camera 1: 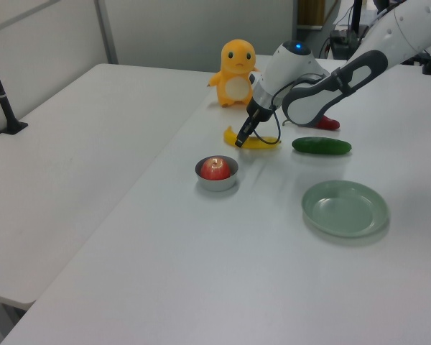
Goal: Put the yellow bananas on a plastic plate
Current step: 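Lift the grasped banana up off the table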
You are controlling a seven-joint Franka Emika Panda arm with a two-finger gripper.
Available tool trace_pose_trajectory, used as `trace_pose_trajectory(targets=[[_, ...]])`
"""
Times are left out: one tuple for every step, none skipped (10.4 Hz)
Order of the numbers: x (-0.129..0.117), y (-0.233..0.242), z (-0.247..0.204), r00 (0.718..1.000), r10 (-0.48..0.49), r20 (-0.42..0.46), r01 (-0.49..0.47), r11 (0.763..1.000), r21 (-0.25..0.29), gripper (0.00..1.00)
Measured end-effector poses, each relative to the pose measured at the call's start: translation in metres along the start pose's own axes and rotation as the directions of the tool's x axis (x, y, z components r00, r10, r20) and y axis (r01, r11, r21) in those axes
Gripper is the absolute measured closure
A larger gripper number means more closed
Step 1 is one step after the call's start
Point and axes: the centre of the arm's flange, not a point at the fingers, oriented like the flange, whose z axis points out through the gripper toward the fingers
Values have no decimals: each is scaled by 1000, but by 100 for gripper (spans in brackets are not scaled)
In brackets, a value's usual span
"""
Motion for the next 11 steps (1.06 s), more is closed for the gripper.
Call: trace_pose_trajectory(targets=[[0, 0, 0, 1000, 0, -1, 0, 1000, 0, 70], [2, 0, -2, 1000, 0, -4, 0, 1000, 0, 70], [6, 0, -10, 1000, 0, -16, 0, 1000, 0, 70], [12, 1, -21, 1000, 2, -31, -2, 1000, -1, 70], [16, 3, -36, 999, 3, -33, -3, 1000, -2, 70], [19, 4, -53, 1000, 6, -18, -6, 1000, -5, 70], [22, 7, -72, 1000, 10, 13, -10, 1000, -9, 70], [23, 9, -92, 998, 14, 57, -13, 1000, -15, 70], [25, 11, -114, 995, 17, 103, -15, 1000, -20, 70], [26, 11, -135, 990, 18, 142, -15, 1000, -24, 70], [24, 7, -155, 982, 15, 191, -11, 1000, -23, 70]])
